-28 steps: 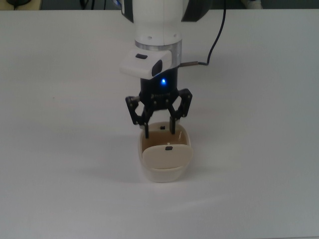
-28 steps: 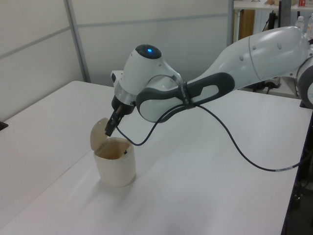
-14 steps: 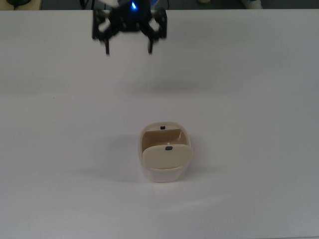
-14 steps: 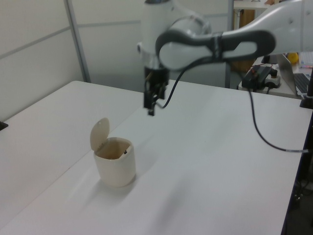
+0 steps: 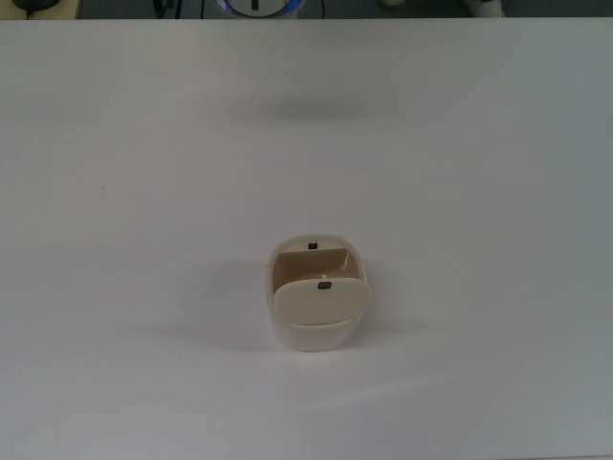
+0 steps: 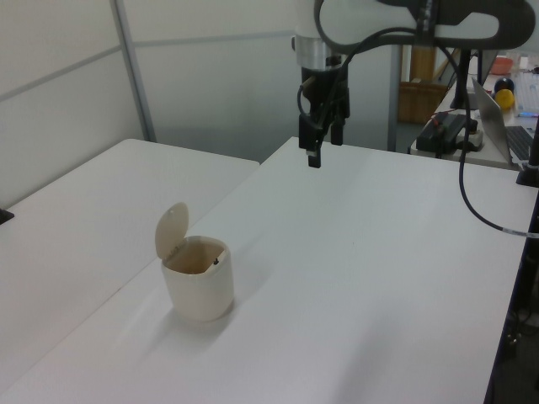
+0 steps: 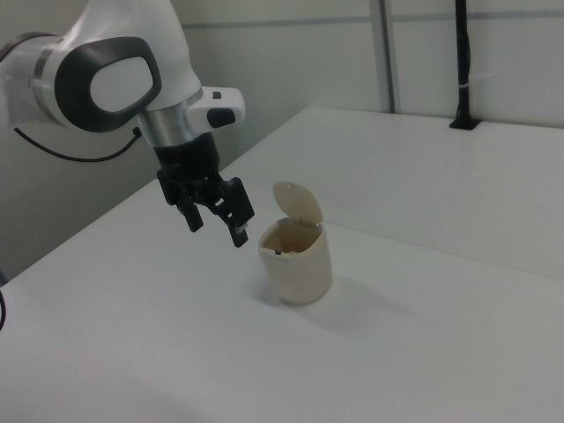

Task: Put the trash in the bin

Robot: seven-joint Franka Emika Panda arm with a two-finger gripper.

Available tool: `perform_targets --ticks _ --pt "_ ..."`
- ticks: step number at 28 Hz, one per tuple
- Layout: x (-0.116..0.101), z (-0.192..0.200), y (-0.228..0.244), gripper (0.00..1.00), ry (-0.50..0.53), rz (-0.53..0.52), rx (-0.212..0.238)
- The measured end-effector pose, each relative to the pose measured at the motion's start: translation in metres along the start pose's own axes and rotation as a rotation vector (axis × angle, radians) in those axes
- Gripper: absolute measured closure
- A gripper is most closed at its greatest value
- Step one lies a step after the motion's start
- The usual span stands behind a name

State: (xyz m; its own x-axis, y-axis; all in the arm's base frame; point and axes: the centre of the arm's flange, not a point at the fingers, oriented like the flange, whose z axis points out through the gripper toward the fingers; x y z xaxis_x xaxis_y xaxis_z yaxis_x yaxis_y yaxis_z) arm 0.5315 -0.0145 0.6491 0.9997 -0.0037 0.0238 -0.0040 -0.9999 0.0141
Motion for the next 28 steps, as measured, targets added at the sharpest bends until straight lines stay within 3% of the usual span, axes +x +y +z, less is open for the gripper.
perform_targets --ticks 28 --pt "0.011 0.038 0.009 0.0 0.033 0.015 0.002"
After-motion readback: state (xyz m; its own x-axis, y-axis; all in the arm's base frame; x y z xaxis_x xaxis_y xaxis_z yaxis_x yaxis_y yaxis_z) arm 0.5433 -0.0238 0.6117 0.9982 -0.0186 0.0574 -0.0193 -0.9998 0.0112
